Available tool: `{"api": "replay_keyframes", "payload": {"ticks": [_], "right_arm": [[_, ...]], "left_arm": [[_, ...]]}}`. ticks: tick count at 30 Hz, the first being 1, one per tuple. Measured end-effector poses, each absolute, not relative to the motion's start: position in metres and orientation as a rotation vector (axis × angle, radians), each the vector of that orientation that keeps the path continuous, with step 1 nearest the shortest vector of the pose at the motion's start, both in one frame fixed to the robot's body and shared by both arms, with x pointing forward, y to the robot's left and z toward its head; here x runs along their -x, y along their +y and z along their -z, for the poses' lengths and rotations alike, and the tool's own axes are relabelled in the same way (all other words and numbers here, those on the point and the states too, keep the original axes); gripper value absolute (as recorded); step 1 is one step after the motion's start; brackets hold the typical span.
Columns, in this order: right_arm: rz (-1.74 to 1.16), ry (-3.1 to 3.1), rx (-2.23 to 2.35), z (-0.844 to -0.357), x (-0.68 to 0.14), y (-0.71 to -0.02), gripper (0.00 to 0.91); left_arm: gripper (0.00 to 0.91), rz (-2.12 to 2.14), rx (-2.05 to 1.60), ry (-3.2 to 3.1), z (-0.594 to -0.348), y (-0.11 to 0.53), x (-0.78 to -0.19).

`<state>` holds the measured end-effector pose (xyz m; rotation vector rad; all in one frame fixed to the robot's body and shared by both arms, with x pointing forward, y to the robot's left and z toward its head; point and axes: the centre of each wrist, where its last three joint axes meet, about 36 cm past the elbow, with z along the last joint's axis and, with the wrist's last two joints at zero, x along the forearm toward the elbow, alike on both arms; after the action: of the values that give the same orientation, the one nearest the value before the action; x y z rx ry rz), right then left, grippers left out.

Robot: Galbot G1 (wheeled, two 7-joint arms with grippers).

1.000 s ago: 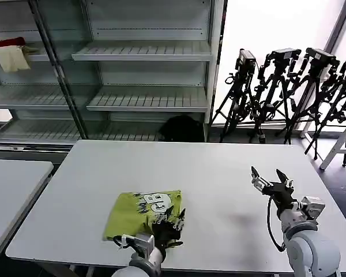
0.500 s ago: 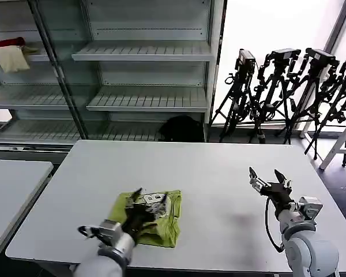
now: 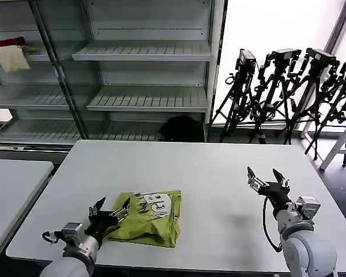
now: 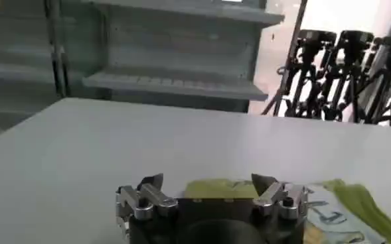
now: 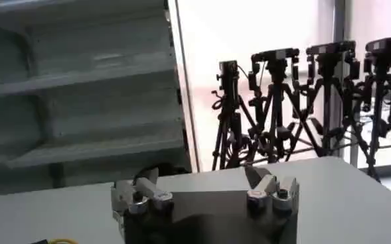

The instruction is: Fold and organize the clothes.

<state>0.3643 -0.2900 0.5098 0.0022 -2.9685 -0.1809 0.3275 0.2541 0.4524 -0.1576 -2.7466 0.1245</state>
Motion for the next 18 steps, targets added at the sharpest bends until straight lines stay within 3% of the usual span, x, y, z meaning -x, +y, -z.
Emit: {"api": "replay_keyframes", "payload": {"ticks": [9,11,14,15,16,18], "right_arm": [[0.178,-2.963,0.005,-0.508,-0.362,-0.293,0.907],[0.179,-2.961,0.006,-0.508,-0.362,-0.293,0.907],[0.179,-2.958,0.010,-0.507,-0.362,-0.294,0.907],[0.180,-2.957,0.010,-0.507,-0.362,-0.294,0.907],[0.181,-2.957,0.010,-0.506,-0.362,-0.294,0.907],[0.183,-2.955,0.011,-0.506,-0.362,-0.294,0.907]], "left_arm": [[0.907,-0.144,0.139,-2.704,-0.429,0.257,-0.328],[0.867,-0.148,0.135,-2.694,-0.424,0.257,-0.327],[0.715,-0.156,0.125,-2.683,-0.417,0.259,-0.327],[0.715,-0.158,0.123,-2.680,-0.415,0.259,-0.327],[0.564,-0.164,0.123,-2.676,-0.413,0.259,-0.327],[0.071,-0.176,0.125,-2.675,-0.410,0.260,-0.327]]}}
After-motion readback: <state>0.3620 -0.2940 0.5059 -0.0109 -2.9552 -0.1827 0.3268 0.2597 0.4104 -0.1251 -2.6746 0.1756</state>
